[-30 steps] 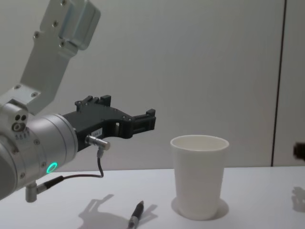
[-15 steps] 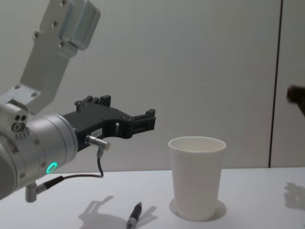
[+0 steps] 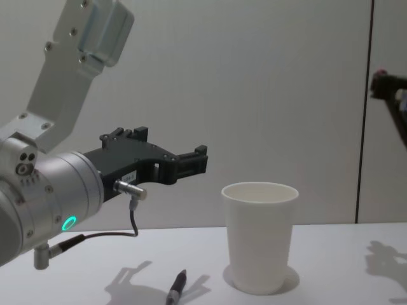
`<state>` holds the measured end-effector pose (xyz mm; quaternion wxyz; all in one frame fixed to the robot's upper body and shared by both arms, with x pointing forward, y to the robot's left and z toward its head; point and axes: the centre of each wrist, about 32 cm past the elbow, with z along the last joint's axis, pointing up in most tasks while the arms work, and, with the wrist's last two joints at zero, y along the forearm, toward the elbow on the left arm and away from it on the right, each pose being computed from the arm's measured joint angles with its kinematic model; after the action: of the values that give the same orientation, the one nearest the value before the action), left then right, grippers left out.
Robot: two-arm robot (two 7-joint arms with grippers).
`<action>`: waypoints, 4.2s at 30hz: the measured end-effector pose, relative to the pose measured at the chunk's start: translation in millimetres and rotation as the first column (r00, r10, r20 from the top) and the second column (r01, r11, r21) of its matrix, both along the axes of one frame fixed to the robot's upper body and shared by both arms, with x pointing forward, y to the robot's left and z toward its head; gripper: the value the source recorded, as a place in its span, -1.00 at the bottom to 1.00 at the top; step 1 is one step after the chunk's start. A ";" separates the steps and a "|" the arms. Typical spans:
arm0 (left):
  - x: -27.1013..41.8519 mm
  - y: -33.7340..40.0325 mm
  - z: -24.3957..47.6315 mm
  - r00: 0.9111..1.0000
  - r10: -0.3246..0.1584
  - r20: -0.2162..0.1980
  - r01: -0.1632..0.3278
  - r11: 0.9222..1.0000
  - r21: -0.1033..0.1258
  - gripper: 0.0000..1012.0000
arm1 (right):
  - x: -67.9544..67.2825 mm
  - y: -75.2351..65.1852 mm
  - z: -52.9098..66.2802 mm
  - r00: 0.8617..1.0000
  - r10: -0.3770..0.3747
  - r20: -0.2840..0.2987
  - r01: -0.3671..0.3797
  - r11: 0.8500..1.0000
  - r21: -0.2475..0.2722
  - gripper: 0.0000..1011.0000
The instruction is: Place the pen into the pen holder.
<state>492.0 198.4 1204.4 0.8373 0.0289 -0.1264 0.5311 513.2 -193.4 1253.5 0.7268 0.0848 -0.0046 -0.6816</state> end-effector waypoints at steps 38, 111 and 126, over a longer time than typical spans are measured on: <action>0.0 0.0 0.0 1.000 0.000 0.000 0.000 1.000 0.000 0.98 | 30.4 113.7 -23.6 0.911 0.241 0.334 -0.232 0.970 -0.069 -0.63; 0.0 0.0 0.0 1.000 0.000 0.000 0.000 1.000 0.000 0.98 | 23.5 115.3 -75.9 0.961 0.200 0.193 -0.180 0.977 -0.113 -0.63; 0.0 0.0 0.0 1.000 0.000 0.000 0.000 1.000 0.000 0.98 | 17.4 113.5 -87.7 0.966 0.198 0.164 -0.182 0.978 -0.105 -0.63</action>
<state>492.0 198.4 1204.4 0.8374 0.0289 -0.1264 0.5310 530.6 -79.9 1165.8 0.7886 0.1114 -0.0903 -0.5980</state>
